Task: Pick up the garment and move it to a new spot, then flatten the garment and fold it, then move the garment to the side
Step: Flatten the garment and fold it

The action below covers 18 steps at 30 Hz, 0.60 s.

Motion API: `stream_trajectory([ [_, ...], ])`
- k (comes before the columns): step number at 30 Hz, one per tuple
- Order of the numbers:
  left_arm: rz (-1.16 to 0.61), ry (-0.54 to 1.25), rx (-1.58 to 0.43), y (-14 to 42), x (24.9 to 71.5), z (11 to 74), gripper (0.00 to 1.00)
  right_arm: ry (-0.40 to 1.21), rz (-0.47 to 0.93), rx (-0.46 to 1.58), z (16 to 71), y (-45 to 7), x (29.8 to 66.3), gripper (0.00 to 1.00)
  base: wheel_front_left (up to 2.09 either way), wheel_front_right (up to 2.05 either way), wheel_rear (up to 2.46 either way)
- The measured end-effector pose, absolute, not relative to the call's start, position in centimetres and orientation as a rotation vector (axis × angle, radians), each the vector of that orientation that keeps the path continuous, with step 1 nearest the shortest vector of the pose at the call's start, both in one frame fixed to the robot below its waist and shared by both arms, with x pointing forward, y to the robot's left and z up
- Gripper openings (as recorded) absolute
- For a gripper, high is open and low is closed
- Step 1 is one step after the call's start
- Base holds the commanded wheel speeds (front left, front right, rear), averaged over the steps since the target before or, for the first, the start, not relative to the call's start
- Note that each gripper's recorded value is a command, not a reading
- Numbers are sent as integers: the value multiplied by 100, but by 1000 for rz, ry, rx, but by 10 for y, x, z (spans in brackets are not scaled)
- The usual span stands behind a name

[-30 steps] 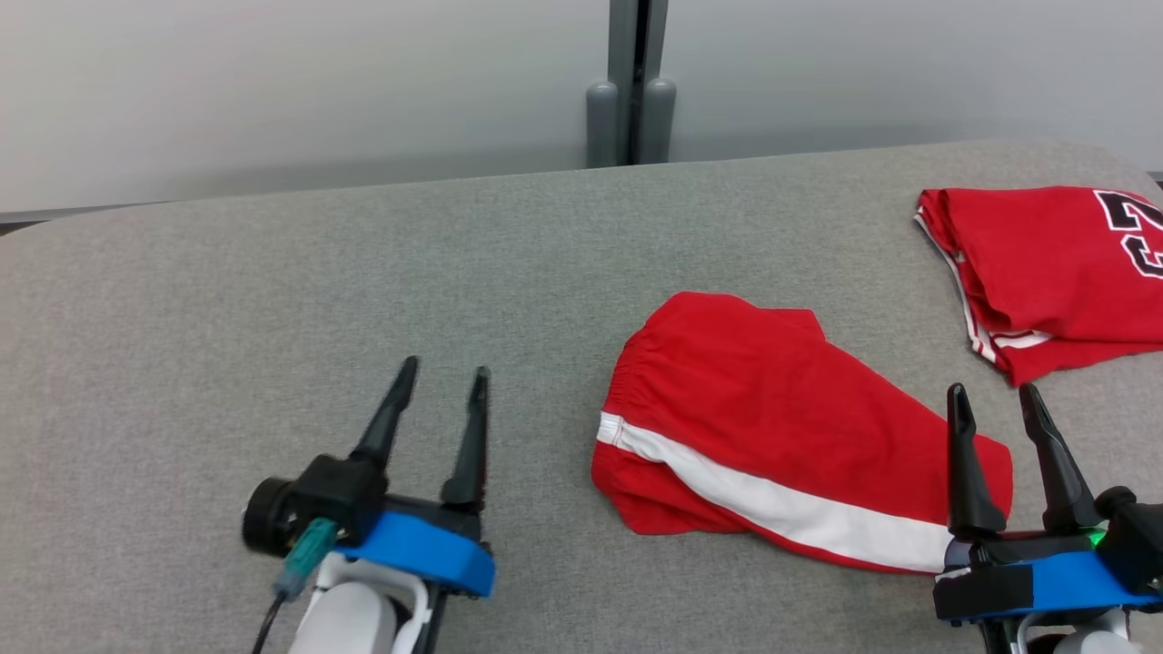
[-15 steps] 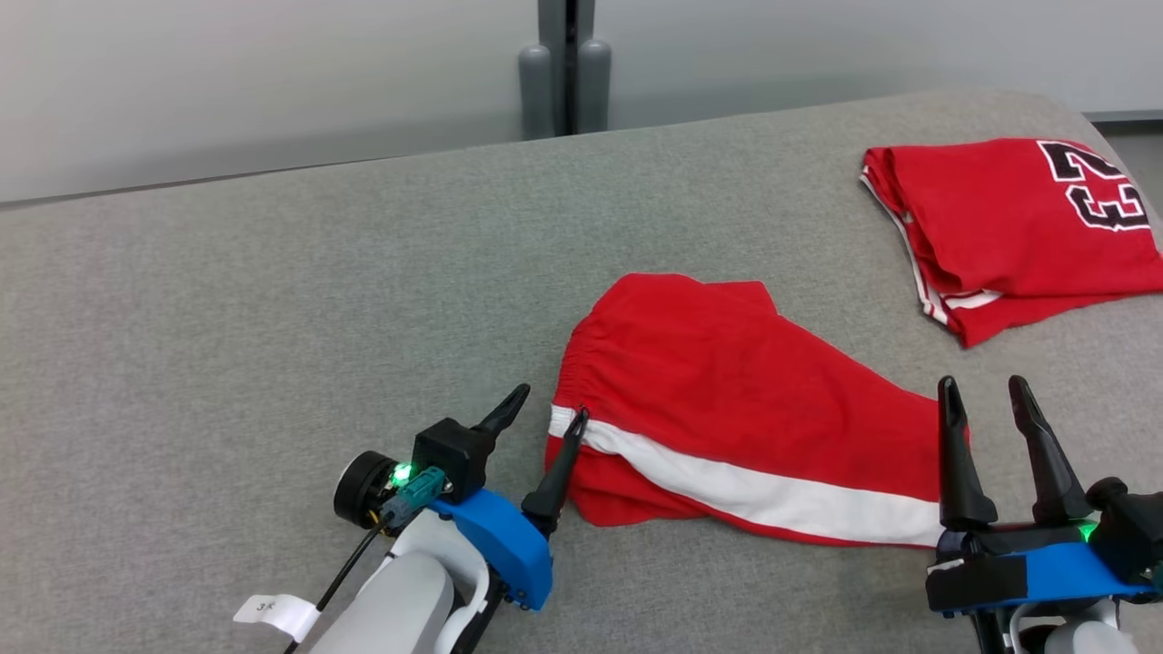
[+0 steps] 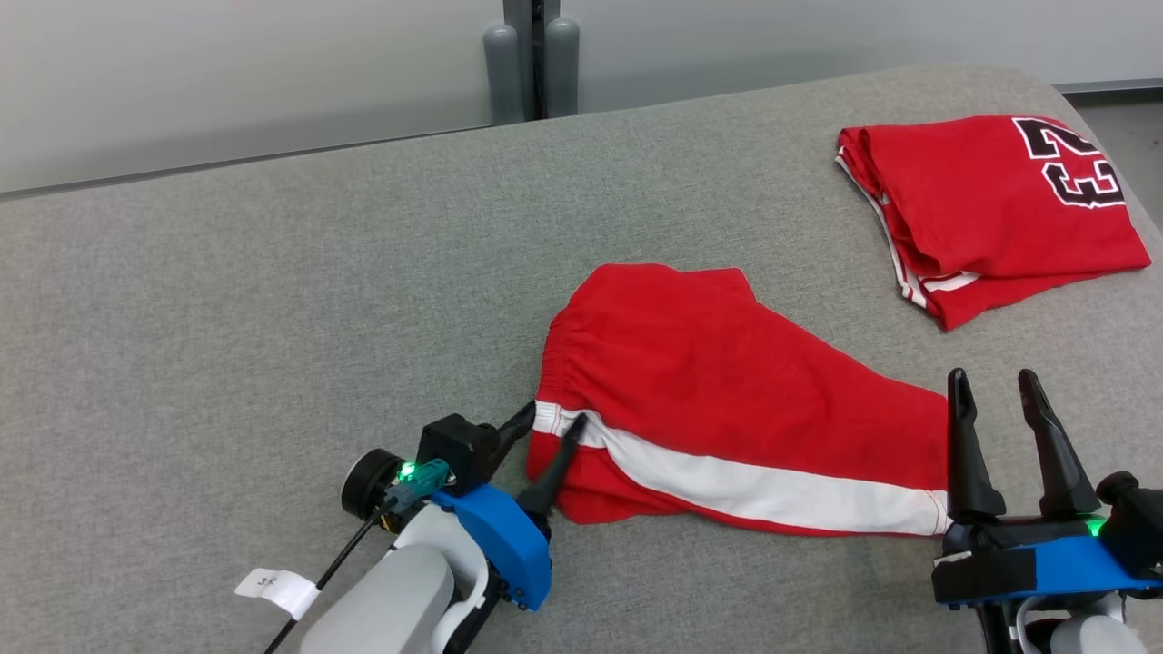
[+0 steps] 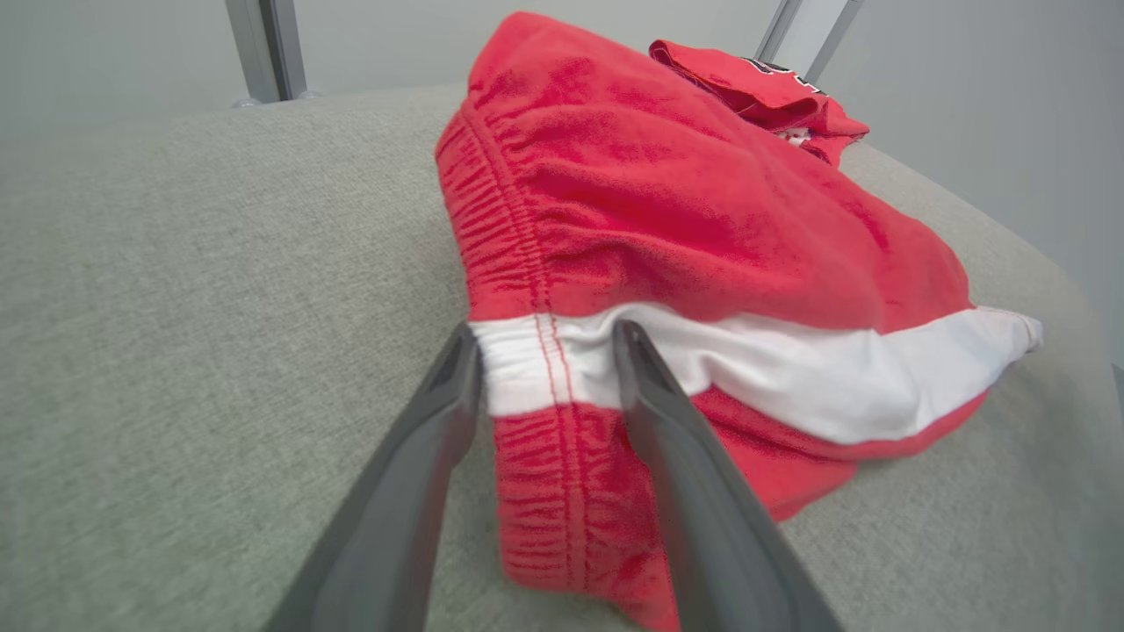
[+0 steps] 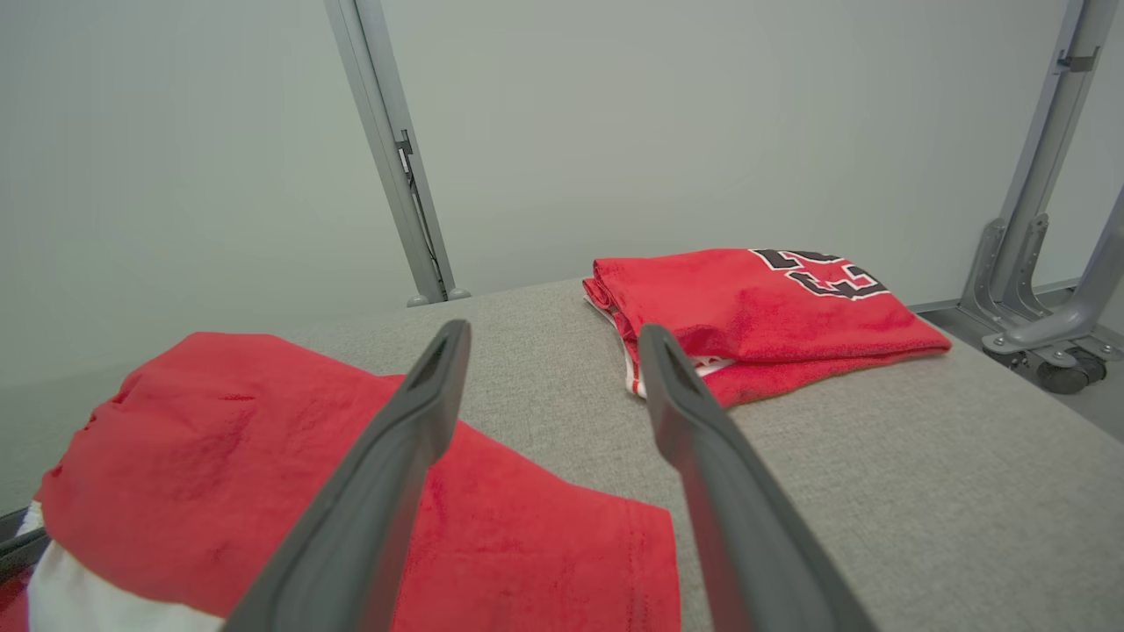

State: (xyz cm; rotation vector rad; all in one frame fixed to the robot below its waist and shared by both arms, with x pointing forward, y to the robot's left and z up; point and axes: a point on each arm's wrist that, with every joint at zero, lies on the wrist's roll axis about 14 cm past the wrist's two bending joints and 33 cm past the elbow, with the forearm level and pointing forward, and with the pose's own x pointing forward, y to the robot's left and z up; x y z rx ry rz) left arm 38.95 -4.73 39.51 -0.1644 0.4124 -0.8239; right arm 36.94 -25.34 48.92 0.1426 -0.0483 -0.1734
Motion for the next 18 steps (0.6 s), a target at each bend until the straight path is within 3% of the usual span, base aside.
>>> stream_trajectory([
  [6, -753, 351, -165, -30, 409, 406, 0, -57, -171, 145, 492, -253, 371, 100, 0, 0, 0],
  [13, -553, 243, -143, 33, 440, 432, 0, -36, -133, 152, 485, -240, 375, 100, 0, 0, 0],
  [18, -451, 240, -138, 72, 423, 429, 0, -5, -108, 157, 475, -231, 374, 100, 0, 0, 0],
])
